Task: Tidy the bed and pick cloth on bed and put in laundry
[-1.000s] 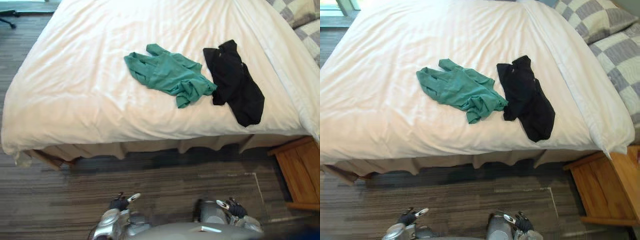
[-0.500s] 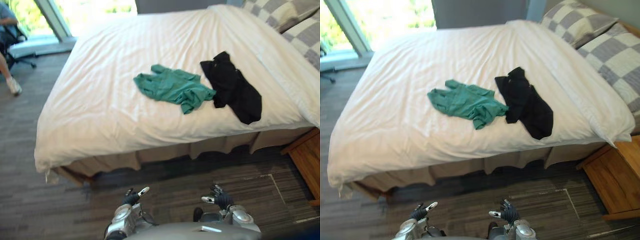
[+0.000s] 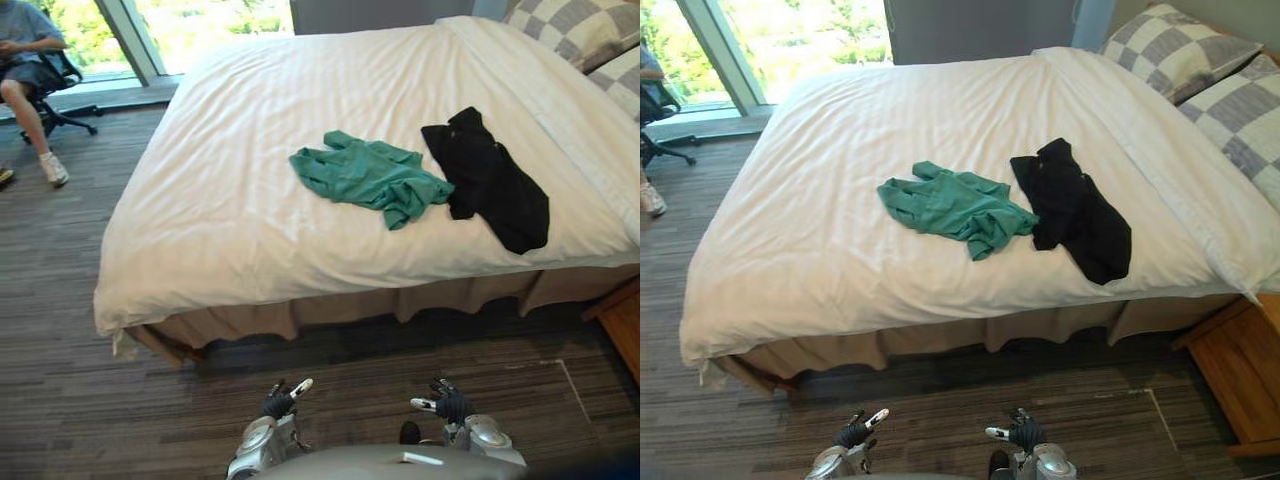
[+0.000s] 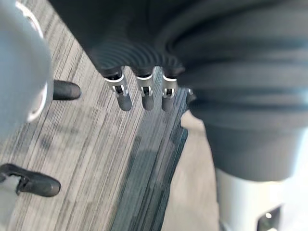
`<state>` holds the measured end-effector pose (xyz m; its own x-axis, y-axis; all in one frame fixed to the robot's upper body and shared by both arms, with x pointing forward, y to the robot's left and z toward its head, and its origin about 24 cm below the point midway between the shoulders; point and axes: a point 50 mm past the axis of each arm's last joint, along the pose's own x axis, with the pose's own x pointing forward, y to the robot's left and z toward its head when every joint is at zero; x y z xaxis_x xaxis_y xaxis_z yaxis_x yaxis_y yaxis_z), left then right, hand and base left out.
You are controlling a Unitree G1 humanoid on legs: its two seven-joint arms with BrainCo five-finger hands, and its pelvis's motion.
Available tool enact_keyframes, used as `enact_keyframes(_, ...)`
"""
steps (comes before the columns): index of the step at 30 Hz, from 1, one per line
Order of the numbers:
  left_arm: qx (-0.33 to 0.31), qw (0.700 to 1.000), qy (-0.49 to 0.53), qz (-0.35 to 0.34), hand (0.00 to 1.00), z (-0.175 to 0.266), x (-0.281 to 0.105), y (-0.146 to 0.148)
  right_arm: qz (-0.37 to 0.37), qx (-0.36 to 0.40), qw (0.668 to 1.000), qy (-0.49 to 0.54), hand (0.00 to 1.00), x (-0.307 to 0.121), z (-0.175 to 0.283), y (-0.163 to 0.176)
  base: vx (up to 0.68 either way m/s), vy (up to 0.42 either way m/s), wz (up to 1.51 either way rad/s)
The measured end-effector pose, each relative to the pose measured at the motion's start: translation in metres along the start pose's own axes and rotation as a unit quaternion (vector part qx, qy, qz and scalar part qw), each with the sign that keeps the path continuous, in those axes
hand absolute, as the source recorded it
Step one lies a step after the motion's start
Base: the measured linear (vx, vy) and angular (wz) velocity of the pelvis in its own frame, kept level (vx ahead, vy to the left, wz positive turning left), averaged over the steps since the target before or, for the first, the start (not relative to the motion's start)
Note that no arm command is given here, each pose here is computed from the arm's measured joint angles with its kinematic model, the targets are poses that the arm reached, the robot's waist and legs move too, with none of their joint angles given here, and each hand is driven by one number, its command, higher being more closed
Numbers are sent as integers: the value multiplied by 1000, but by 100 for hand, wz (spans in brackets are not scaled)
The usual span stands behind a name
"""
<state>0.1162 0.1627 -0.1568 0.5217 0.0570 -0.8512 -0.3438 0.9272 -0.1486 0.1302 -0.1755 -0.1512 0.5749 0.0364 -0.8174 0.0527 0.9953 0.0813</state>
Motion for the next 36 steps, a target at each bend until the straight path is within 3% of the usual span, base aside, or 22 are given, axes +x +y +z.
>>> enact_keyframes(20,35,998,34,39,0,2,2,14,17,42,999,-15,0,0,-4,10,-31,9,-13)
enact_keyframes(22,23,998,32,44,0,3,2,15,23,44,999,-18,0,-1,-3,12,23,-7,5)
enact_keyframes(26,-78,994,8,80,0,10,1,27,41,18,999,-20,0,0,0,21,21,3,-6)
enact_keyframes(32,-94,993,22,68,0,-3,-1,19,57,-31,998,-16,0,3,7,25,109,123,-14)
enact_keyframes(36,-94,992,20,78,0,-2,-3,31,81,-26,996,-2,0,3,0,39,149,176,-4)
